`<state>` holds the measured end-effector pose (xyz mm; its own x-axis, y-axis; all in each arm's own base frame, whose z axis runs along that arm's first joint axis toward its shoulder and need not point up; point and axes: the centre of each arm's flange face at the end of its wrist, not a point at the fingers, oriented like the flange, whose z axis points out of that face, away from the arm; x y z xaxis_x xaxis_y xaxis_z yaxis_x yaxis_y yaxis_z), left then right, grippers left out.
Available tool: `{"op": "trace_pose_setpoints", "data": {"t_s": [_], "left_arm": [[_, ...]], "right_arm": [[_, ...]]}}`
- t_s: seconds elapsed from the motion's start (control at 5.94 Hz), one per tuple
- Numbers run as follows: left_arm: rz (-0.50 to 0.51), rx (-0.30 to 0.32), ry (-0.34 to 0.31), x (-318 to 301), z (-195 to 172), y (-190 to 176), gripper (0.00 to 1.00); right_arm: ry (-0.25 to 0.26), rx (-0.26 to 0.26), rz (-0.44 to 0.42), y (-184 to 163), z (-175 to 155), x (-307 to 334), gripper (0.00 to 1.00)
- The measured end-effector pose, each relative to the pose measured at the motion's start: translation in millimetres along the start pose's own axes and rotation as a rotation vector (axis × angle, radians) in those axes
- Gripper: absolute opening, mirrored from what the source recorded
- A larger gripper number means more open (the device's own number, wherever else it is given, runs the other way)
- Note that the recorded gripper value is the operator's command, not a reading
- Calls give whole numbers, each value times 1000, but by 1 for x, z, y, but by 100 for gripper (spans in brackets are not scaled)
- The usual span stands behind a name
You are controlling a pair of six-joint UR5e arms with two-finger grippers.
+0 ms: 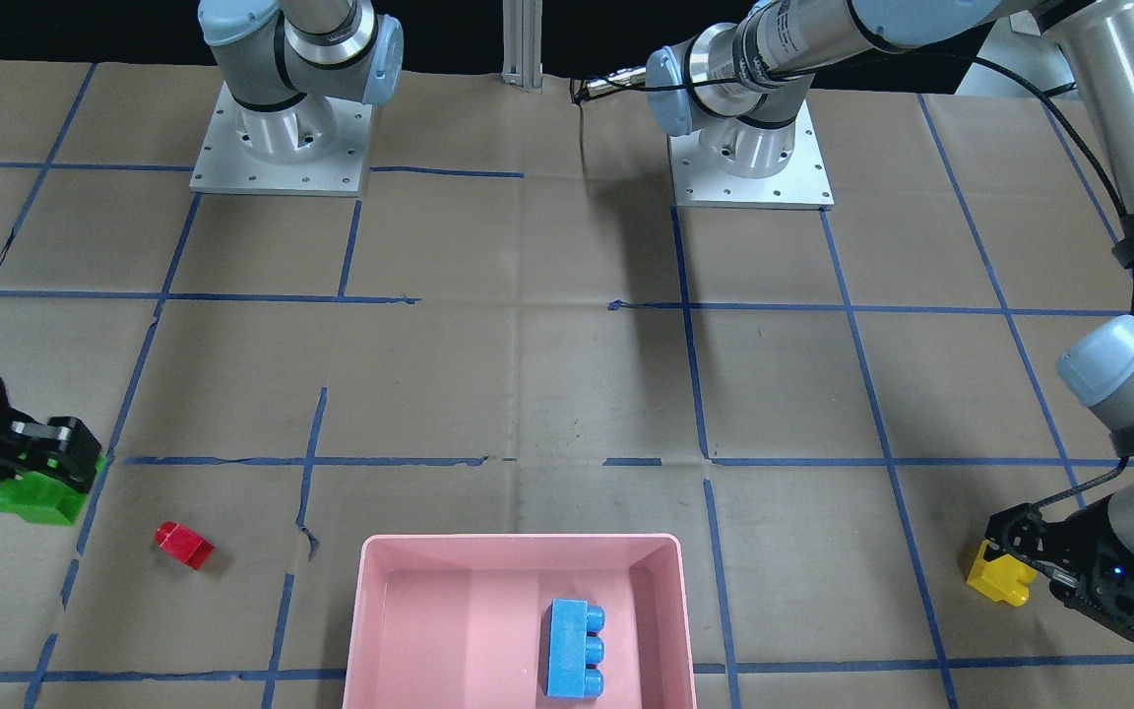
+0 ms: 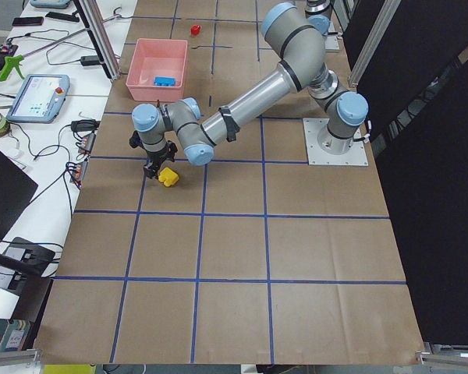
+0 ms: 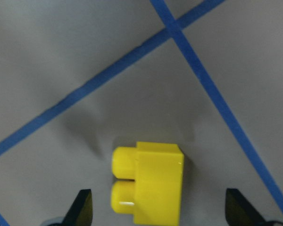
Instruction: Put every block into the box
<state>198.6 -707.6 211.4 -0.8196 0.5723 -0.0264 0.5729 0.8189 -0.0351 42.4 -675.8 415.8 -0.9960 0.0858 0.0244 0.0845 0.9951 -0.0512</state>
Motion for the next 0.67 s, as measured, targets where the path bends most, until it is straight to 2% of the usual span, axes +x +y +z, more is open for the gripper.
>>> {"op": "trace_pose_setpoints", "data": {"t_s": [0.17,0.34,0.5,0.67], "left_arm": [[8,-3,7,0,15,1,99],[9,-14,30,5,32,3,89],[9,-24,46,8,42,6,55],[10,-26,47,8,44,6,26]], "right_arm": [[-18,25,33,-22,4,-77,43],[-38,37,53,-38,18,-144,43],[-55,21,53,-45,45,-194,46],[-65,-22,42,-49,87,-224,92]]}}
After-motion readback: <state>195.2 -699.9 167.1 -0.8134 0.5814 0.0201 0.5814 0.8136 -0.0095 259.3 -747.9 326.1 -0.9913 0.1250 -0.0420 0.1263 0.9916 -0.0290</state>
